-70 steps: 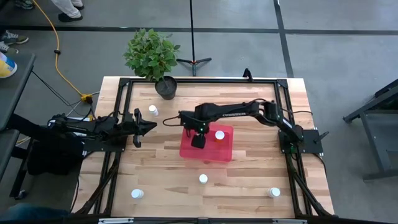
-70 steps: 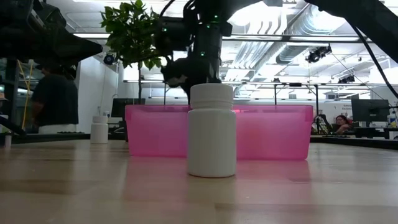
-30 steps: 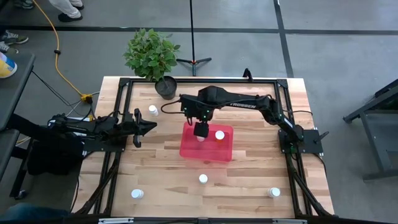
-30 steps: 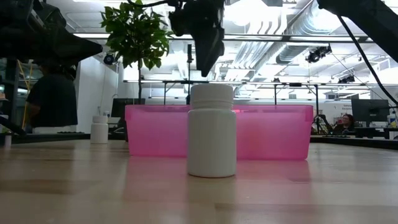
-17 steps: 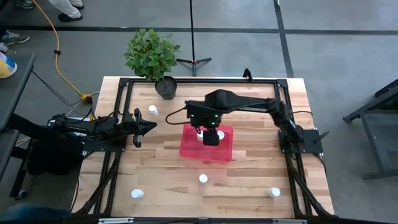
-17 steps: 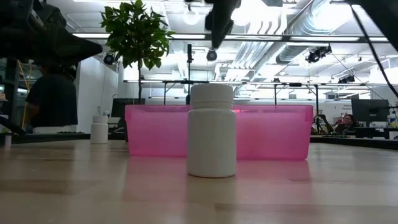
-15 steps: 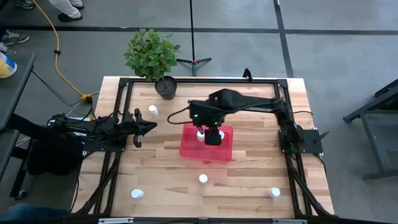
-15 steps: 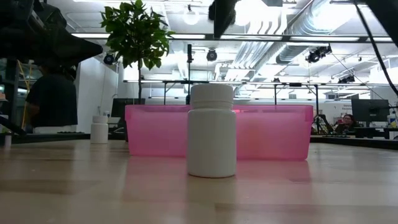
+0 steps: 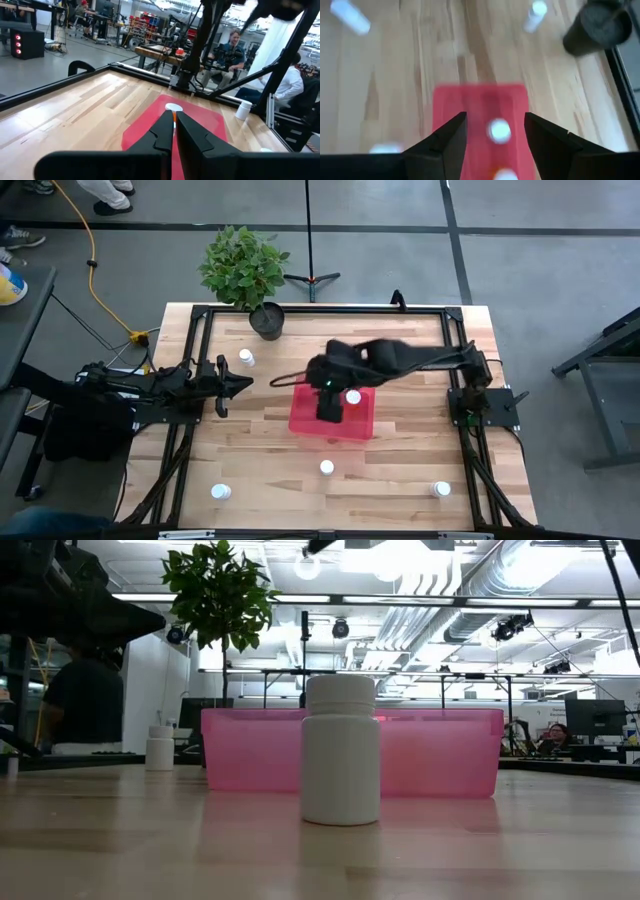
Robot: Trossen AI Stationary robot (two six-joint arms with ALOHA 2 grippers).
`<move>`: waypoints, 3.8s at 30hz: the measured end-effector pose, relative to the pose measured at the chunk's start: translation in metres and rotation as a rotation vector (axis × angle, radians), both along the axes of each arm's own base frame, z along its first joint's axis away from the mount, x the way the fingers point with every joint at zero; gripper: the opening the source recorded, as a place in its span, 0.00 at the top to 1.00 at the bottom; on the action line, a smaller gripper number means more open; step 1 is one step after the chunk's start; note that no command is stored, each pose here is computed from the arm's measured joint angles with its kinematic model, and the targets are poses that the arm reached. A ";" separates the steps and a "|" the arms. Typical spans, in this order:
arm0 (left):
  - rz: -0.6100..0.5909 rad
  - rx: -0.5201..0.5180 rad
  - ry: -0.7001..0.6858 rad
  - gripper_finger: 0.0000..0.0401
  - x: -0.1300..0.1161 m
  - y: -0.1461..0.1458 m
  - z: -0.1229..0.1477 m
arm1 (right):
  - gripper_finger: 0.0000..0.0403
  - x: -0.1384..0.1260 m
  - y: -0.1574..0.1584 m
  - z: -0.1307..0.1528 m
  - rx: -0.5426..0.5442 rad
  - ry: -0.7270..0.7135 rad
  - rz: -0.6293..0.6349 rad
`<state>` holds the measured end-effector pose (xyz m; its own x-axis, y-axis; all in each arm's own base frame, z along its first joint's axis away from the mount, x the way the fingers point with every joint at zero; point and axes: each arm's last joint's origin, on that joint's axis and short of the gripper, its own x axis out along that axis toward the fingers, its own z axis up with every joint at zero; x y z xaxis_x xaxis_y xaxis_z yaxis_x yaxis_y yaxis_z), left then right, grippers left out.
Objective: Pick and place pill bottles into a basket
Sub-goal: Put the white medicine bottle into the bin
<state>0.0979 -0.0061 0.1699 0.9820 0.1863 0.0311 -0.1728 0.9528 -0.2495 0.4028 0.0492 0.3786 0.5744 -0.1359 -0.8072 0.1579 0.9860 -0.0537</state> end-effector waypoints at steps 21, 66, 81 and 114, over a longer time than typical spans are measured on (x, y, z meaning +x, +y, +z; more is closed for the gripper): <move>-0.002 -0.011 -0.003 0.86 0.000 0.000 0.000 | 0.54 -0.058 -0.018 -0.089 0.310 -0.056 -0.046; 0.014 -0.009 0.090 0.86 0.006 -0.001 -0.008 | 0.57 -0.279 0.126 -0.113 0.411 0.293 0.112; 0.011 -0.017 0.092 0.86 0.006 -0.001 -0.008 | 0.35 -0.278 0.151 -0.129 0.433 0.396 0.220; 0.030 -0.016 0.091 0.86 0.006 0.000 -0.008 | 0.36 -0.281 0.191 -0.185 0.248 0.464 0.202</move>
